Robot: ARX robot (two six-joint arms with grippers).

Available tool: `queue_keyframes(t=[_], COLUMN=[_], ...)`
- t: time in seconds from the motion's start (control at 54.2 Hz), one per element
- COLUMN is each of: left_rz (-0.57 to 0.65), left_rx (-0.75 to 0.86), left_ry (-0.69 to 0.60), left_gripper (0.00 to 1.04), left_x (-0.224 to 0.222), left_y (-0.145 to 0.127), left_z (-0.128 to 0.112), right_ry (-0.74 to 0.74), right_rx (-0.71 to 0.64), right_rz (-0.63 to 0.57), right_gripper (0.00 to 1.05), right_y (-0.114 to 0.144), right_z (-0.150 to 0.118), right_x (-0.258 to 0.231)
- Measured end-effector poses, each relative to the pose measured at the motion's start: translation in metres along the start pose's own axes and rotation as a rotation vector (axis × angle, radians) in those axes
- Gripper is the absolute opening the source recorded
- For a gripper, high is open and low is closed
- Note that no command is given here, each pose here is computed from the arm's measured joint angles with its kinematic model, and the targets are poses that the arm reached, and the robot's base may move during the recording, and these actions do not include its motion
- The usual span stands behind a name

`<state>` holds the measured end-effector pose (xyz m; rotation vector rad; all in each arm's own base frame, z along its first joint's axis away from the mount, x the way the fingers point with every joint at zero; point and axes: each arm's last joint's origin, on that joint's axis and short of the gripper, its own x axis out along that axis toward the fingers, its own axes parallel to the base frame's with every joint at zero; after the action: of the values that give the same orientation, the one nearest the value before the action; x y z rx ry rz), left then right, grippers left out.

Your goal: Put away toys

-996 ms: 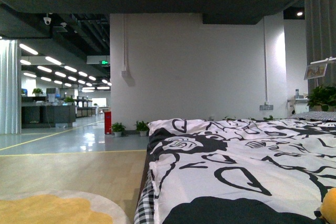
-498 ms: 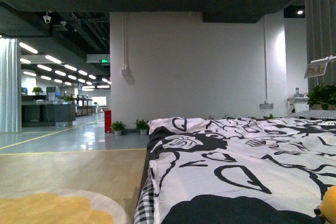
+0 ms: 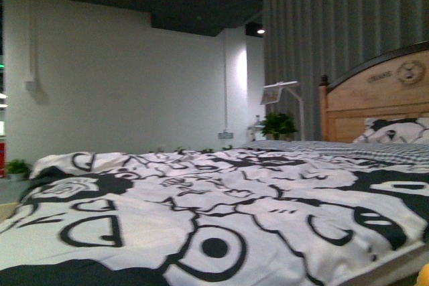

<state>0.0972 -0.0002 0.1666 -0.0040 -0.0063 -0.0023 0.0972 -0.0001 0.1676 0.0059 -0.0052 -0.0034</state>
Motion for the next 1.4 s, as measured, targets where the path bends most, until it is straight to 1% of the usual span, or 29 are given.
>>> queue_keyframes(t=[1.402], left_rz=[0.001], left_rx=[0.0], left_ry=[0.0], left_gripper=[0.98], left_x=[0.0], left_y=[0.0], left_z=[0.0001], right_ry=[0.0], right_rx=[0.0], right_rz=[0.0], right_gripper=[0.08], right_y=[0.0], right_z=[0.0], right_x=[0.0])
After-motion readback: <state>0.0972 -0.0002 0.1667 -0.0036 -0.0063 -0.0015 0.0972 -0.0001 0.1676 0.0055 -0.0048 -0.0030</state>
